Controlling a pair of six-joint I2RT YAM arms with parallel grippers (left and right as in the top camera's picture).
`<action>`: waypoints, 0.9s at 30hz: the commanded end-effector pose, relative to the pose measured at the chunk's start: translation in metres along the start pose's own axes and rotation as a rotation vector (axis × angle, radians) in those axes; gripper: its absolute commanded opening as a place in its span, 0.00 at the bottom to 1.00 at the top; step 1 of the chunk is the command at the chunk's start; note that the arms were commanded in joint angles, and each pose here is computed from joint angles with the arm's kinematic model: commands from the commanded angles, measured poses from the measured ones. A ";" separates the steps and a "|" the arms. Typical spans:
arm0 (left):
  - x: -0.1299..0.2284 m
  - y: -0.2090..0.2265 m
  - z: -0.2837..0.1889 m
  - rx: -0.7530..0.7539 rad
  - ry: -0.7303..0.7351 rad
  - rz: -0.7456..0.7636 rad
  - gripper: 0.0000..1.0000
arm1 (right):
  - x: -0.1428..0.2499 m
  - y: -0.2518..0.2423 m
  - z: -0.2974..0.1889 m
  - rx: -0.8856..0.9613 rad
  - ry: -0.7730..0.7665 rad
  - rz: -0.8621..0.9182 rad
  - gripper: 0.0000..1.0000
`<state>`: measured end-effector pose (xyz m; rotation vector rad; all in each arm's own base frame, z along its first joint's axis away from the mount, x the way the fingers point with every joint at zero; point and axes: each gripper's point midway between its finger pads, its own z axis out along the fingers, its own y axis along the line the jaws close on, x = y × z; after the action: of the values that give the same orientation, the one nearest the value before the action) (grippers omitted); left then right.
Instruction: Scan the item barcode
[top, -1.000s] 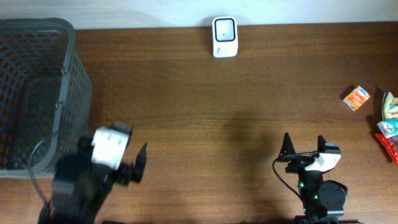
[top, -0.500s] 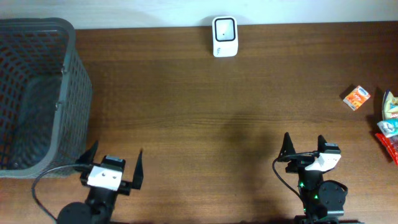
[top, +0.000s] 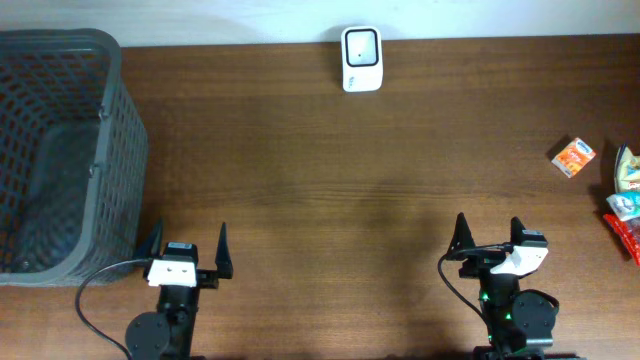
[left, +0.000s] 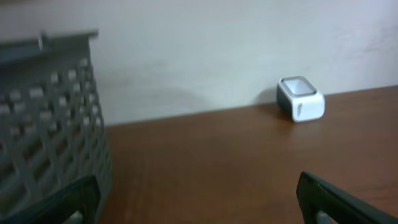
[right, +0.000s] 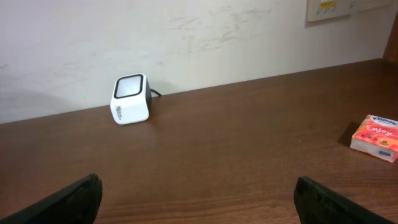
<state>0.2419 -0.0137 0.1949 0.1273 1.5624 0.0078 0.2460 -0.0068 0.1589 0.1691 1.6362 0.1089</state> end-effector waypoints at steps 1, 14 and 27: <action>0.026 0.011 0.002 -0.058 0.044 -0.131 0.99 | 0.004 0.001 0.000 -0.007 0.008 -0.011 0.98; 0.038 0.023 0.002 -0.135 0.070 -0.164 0.99 | 0.004 0.001 0.000 -0.007 0.008 -0.011 0.98; 0.040 0.016 0.002 -0.096 0.084 -0.125 0.99 | 0.004 0.001 0.000 -0.007 0.008 -0.011 0.98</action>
<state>0.2460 0.0059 0.1587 -0.0738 1.6488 -0.0316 0.2460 -0.0068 0.1589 0.1695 1.6362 0.1092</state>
